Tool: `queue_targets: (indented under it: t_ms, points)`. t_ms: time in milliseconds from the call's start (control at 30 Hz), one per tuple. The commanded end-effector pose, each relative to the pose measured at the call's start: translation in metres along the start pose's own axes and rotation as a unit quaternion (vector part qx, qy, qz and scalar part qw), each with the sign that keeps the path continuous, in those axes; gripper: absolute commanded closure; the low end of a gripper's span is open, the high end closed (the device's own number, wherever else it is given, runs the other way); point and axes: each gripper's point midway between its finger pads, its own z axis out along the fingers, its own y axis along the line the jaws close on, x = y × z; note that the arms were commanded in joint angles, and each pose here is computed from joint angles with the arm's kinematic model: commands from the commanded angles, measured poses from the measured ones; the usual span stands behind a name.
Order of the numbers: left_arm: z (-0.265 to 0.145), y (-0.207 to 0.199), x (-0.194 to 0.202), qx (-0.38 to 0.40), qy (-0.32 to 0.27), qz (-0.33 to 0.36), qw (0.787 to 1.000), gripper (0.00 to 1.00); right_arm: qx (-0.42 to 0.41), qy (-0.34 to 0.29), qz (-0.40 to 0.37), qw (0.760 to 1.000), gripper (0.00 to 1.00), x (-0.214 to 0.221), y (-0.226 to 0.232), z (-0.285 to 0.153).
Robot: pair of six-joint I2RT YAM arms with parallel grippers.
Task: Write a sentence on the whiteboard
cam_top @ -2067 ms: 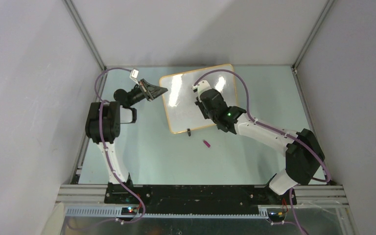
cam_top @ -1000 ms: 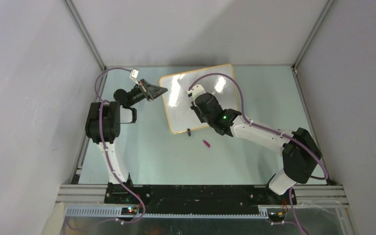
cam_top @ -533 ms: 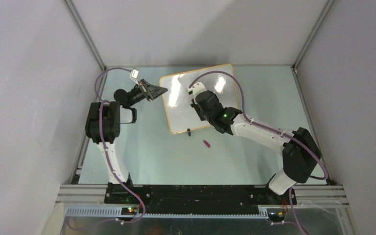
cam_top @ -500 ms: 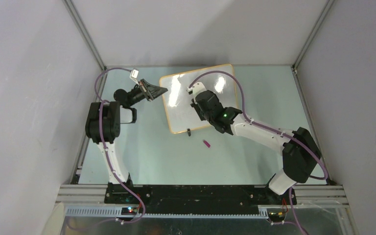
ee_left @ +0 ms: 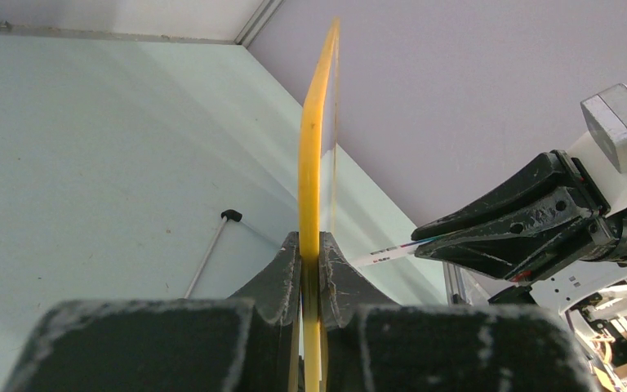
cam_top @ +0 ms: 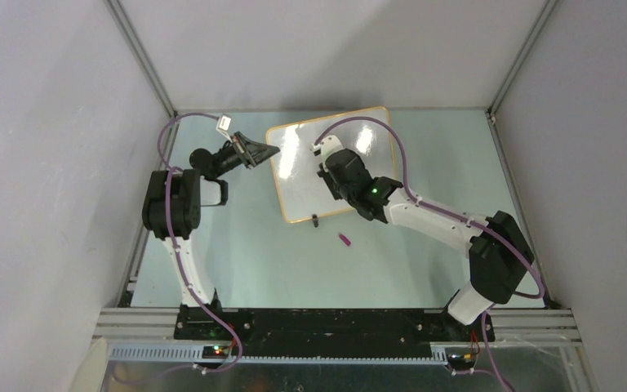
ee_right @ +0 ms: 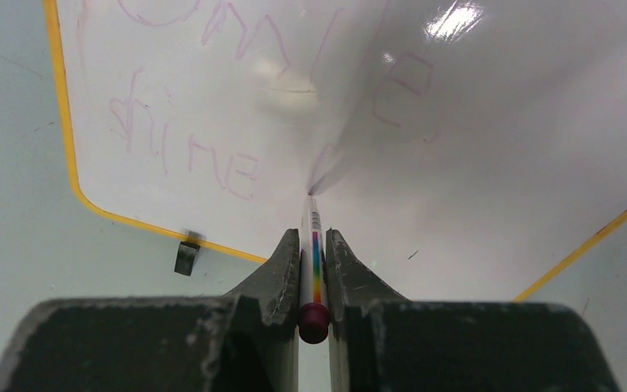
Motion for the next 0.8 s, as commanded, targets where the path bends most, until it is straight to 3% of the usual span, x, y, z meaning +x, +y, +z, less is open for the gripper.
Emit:
queue_targets:
  t_ms: [0, 767]
  points:
    - [0.004, -0.015, -0.002, 0.018, 0.001, 0.051, 0.999, 1.00, 0.016, -0.020, 0.014, 1.000, 1.00, -0.017, -0.012, 0.007]
    - [0.004, -0.015, -0.002, 0.019, 0.001, 0.051, 0.999, 1.00, 0.041, 0.002, 0.035, 0.999, 1.00, -0.003, -0.040, -0.002]
